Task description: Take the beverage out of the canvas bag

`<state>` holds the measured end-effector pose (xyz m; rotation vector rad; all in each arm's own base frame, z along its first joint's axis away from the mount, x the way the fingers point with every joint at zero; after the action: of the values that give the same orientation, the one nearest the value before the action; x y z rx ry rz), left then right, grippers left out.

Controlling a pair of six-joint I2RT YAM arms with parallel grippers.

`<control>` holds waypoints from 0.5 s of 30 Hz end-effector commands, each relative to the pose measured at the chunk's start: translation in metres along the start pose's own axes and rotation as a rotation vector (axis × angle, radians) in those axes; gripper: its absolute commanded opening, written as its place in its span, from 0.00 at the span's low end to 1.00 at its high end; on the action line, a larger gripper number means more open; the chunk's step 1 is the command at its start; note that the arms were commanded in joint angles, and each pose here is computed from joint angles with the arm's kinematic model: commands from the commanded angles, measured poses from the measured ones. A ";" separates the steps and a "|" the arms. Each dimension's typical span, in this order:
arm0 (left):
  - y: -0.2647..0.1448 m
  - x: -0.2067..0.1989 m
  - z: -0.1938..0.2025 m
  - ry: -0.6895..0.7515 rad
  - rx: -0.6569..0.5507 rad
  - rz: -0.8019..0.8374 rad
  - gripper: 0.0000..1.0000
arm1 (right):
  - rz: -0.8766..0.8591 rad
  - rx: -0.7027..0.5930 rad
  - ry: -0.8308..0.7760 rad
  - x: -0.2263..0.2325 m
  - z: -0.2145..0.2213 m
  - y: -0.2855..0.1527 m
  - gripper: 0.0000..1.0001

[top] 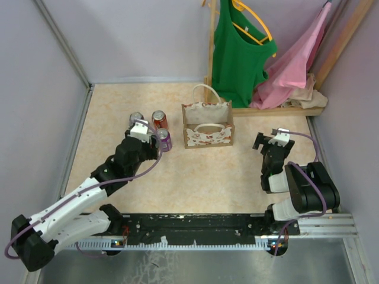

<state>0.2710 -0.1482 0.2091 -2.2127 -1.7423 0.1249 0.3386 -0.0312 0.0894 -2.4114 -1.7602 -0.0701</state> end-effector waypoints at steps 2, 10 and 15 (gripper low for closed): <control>-0.004 0.003 0.012 -0.124 -0.046 -0.022 0.00 | -0.006 -0.069 0.028 0.004 -0.020 0.006 0.99; 0.001 -0.006 0.040 -0.138 -0.099 0.031 0.00 | -0.006 -0.069 0.028 0.004 -0.020 0.006 0.99; 0.007 -0.015 0.048 -0.122 -0.095 0.067 0.00 | -0.006 -0.069 0.028 0.004 -0.020 0.006 0.99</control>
<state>0.2428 -0.1333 0.1131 -2.1741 -1.6822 0.2409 0.3386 -0.0312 0.0894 -2.4114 -1.7602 -0.0701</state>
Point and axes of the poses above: each gripper's point midway between its finger pads, its own y axis out along the fingers, its own x axis along the line the jaws close on, z = x × y, the point moved 1 cm from there along -y, back along the fingers, and after that the axes turned 7 degrees about y, right-handed, at the moved point
